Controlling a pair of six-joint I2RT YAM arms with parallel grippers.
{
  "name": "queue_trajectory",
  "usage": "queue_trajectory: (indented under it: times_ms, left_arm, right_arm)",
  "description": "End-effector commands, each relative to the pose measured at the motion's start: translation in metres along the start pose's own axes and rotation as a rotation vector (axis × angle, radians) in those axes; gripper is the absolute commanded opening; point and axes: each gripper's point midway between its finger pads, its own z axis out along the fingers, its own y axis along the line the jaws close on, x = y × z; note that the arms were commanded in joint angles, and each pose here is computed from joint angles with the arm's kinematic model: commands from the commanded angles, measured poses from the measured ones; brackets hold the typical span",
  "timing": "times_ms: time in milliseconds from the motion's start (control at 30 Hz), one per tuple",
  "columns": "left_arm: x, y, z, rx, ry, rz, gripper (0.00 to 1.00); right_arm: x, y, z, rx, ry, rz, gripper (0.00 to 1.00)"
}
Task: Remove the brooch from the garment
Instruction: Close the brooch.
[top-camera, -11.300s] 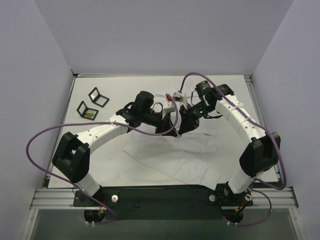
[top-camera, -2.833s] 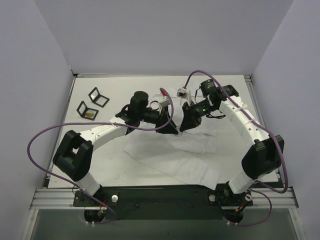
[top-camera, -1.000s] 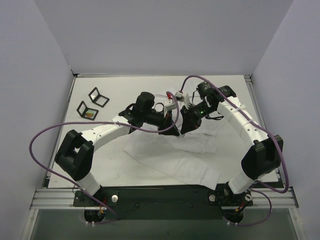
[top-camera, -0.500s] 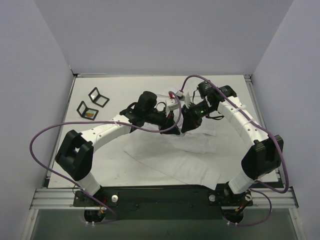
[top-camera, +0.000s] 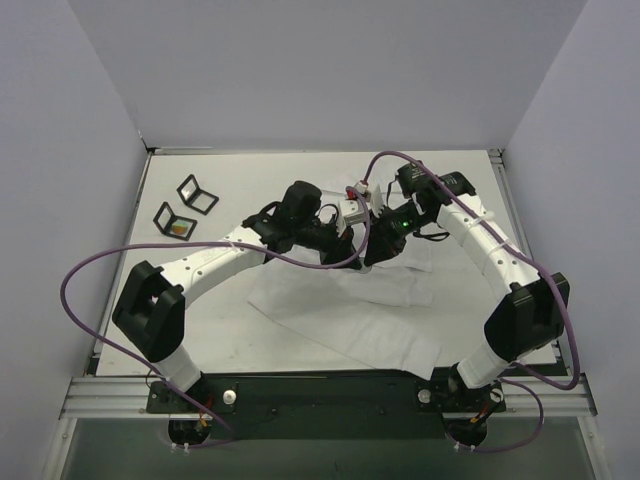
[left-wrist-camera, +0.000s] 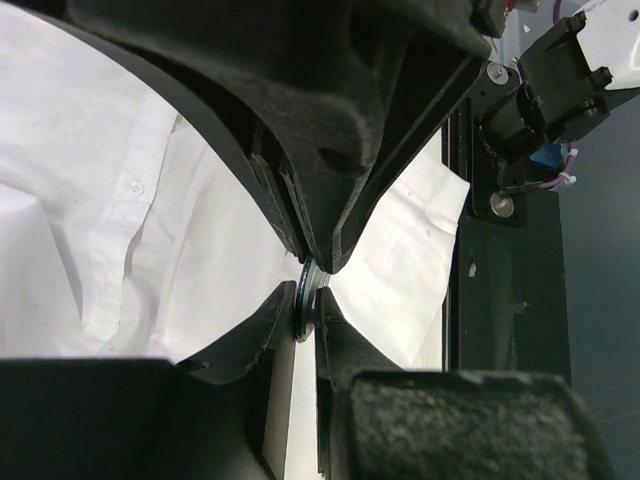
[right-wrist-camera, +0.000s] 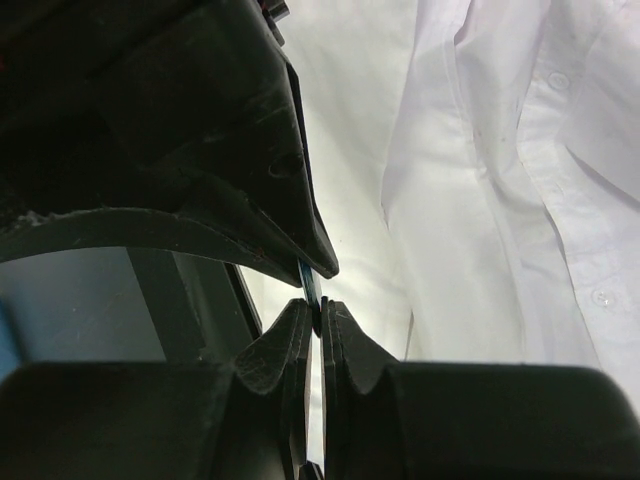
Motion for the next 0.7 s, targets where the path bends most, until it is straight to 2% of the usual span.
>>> queue_trajectory:
  times_ms: [0, 300, 467, 667]
  left_arm:
    - [0.015, -0.035, 0.015, 0.109, 0.086, 0.059, 0.00]
    - [0.021, -0.050, 0.015, 0.185, 0.116, 0.060, 0.03]
    - [0.027, -0.060, 0.016, 0.220, 0.141, 0.093, 0.00]
    - [0.027, -0.068, 0.016, 0.256, 0.151, 0.107, 0.12]
  right_arm:
    - [-0.020, -0.003, -0.005, 0.048, -0.070, -0.048, 0.00]
    - [-0.020, -0.008, -0.003, 0.068, -0.070, -0.038, 0.00]
    - [-0.020, -0.010, -0.003, 0.073, -0.066, -0.036, 0.00]
    - [-0.021, -0.011, -0.003, 0.075, -0.068, -0.035, 0.00]
